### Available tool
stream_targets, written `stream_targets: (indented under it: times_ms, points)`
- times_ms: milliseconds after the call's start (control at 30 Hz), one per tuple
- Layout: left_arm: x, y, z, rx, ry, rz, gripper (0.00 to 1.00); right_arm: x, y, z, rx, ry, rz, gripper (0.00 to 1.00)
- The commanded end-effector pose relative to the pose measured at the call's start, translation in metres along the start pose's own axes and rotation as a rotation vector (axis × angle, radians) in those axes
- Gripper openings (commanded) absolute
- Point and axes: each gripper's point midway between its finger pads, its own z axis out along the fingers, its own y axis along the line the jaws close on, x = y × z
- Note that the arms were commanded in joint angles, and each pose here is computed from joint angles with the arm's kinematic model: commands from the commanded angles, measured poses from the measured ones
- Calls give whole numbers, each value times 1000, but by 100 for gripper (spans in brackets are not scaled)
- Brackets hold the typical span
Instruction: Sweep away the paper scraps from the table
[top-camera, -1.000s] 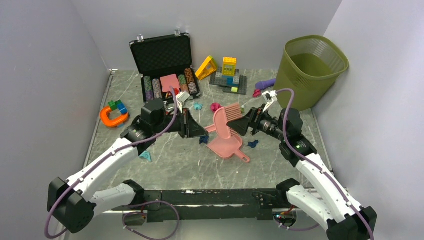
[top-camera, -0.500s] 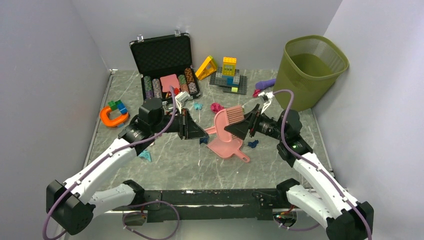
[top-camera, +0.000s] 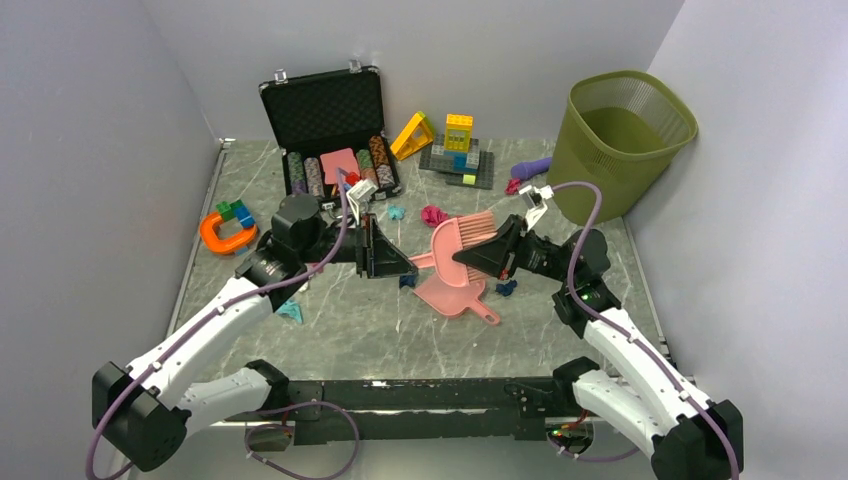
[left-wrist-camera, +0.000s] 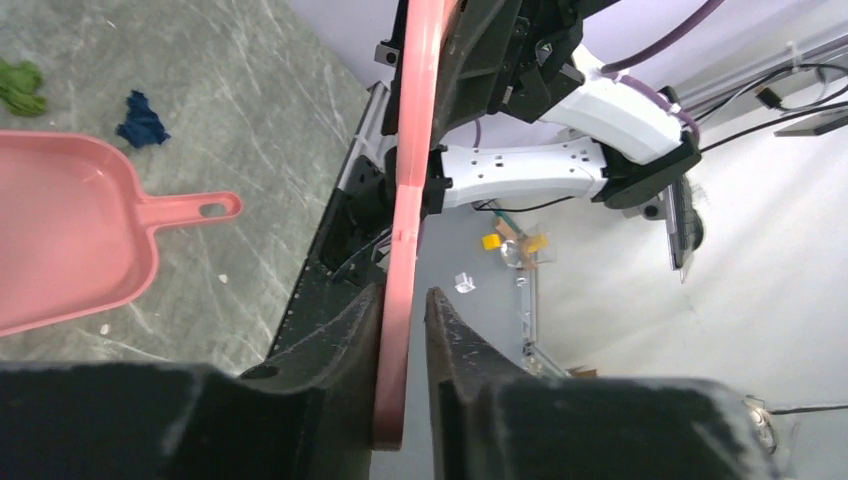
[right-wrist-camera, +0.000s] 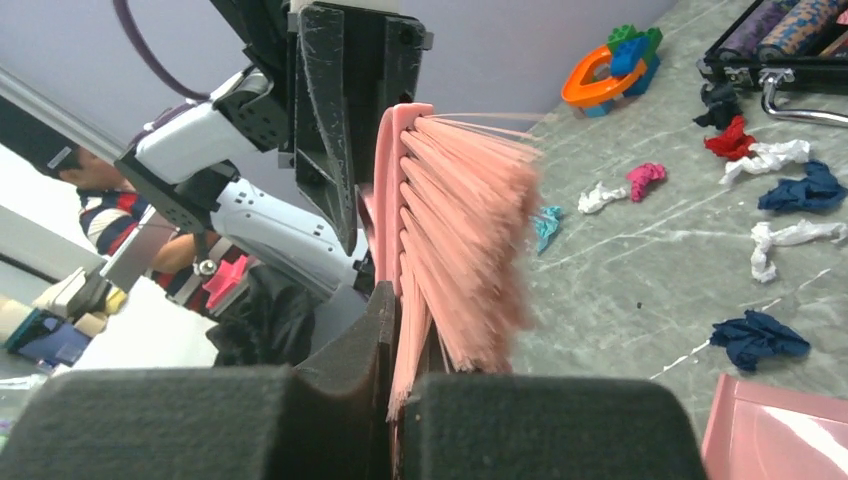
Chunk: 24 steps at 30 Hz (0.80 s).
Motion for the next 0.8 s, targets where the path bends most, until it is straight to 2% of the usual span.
stream_targets:
  times_ms: [0,100,167,233,467,667,700,767]
  points:
    - [-15,-13,-6,18,-77,71,35,-9,18,0,-75,-49,-43,0]
    - [-21,-9,-11,-1,-142,66,62,-11,15,0,-70,-73,-19,0]
    - [-26,-7,-13,-19,-188,65,70,-13,14,0,-69,-102,-1,0]
    - [-30,-6,-14,-25,-223,64,74,-12,12,-2,-68,-126,12,0]
    - [-39,-5,-15,-25,-291,70,72,-11,12,-4,-114,-184,61,0]
    - [-35,2,-7,-6,-246,23,69,-11,13,-2,-122,-187,68,0]
    - [-34,2,-6,-2,-243,19,67,-10,12,-1,-115,-181,67,0]
    - [-34,1,-5,14,-240,15,53,-10,10,1,-104,-175,70,0]
